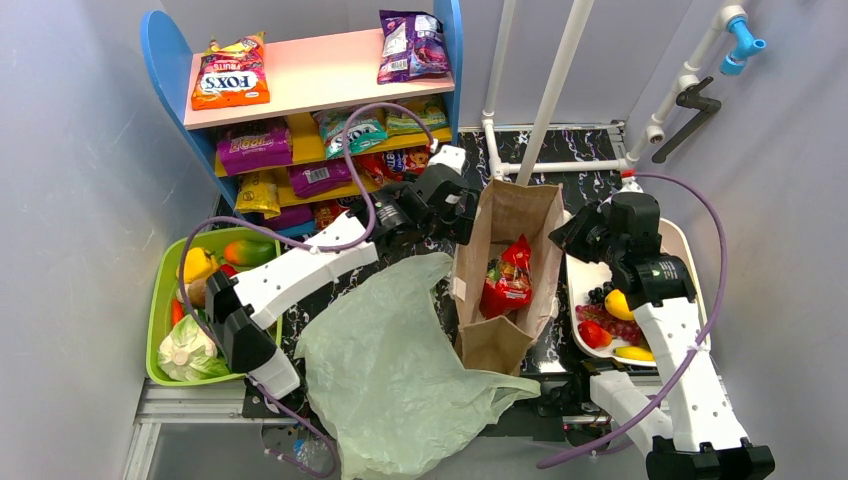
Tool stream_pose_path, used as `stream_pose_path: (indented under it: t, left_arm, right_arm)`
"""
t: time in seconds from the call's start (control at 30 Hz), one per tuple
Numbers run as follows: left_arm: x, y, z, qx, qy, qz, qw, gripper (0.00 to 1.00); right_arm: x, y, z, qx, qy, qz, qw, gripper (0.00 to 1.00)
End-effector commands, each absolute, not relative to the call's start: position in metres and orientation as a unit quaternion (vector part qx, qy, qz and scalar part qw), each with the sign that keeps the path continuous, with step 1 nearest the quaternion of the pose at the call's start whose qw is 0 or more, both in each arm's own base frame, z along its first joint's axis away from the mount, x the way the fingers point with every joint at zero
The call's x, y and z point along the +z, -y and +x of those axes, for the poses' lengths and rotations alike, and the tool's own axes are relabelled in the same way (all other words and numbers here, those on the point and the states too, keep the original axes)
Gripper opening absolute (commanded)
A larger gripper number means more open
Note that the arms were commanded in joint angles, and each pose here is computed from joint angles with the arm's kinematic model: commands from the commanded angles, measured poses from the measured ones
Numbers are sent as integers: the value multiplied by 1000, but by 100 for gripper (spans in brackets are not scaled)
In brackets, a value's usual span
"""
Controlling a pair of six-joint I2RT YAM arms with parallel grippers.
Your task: Place the food into the grocery bag and tie it
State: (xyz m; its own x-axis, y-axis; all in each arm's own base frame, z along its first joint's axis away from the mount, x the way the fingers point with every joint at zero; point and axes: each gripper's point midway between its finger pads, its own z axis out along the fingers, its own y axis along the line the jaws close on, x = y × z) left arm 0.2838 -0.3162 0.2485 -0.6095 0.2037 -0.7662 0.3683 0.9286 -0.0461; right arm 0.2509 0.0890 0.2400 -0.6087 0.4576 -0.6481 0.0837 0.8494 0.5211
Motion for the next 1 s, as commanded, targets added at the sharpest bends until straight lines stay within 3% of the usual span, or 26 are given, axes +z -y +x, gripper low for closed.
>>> stream_pose_path:
  t: [0.0,0.07,0.17,0.5,0.97]
  left_arm:
    - [286,271,294,-58,-877,137,456,93]
    - [286,254,302,-42,-881,121,456,94]
    - [283,231,314,-36,-882,91,461,93]
    - [274,193,358,20,-863,61,500,87]
    - [242,182,406,85,-843,32,530,70]
  right_arm:
    - [241,-90,246,228,-869,137,417,43]
    - [239,-90,243,227,-871,135,414,53]
    - [236,-89,240,223,-874,133,411,57]
    - [231,-90,237,224,-877,125,407,57]
    - [234,-94,237,235,-874,109,412,57]
